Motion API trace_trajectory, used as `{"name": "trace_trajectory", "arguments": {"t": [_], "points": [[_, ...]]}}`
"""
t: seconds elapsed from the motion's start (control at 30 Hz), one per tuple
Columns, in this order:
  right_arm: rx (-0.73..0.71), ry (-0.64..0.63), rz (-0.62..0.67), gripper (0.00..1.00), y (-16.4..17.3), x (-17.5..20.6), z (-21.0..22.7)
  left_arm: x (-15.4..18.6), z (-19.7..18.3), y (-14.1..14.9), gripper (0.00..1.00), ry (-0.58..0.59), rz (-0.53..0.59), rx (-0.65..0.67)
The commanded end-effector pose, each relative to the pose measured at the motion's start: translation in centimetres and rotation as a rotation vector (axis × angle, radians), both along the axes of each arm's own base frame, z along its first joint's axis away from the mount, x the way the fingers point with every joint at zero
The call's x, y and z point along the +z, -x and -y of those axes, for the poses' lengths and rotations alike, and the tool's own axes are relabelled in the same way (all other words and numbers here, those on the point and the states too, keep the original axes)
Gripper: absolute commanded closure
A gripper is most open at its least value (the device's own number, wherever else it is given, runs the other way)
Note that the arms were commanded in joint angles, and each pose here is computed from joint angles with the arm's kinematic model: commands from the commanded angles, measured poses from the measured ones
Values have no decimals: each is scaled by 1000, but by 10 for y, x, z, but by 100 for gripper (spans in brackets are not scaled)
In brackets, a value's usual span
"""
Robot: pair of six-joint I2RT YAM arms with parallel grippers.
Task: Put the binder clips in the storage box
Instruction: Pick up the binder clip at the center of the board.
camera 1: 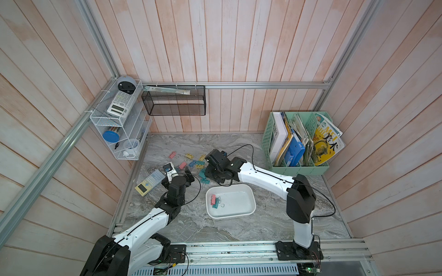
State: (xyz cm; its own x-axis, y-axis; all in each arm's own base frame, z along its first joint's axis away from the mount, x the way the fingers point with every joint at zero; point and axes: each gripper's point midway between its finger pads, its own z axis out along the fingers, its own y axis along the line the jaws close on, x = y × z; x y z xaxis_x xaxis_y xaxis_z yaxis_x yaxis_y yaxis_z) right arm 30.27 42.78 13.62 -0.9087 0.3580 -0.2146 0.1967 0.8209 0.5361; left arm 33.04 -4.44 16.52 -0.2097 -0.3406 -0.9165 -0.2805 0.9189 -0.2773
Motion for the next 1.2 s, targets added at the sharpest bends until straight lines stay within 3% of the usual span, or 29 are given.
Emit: {"name": "trace_trajectory", "arguments": {"t": [0.0,0.33,0.6,0.7,1.07,1.17], "points": [[-54,-5,-125,62,7,-29,-10,5,-21,7,0,27,48,110],[-80,31,-173,47,-4,-54,-31,8,-27,10,0,9,59,127],[-134,12,-248,46,-4,-78,-33,7,-24,9,0,6,52,116],[-164,10,-279,51,-5,-87,-31,8,-25,9,0,5,53,116],[-165,-23,-268,95,-10,-90,-36,9,-24,8,0,-2,49,110],[-136,-37,-244,100,-11,-83,-38,7,-23,7,0,-5,43,108]]}}
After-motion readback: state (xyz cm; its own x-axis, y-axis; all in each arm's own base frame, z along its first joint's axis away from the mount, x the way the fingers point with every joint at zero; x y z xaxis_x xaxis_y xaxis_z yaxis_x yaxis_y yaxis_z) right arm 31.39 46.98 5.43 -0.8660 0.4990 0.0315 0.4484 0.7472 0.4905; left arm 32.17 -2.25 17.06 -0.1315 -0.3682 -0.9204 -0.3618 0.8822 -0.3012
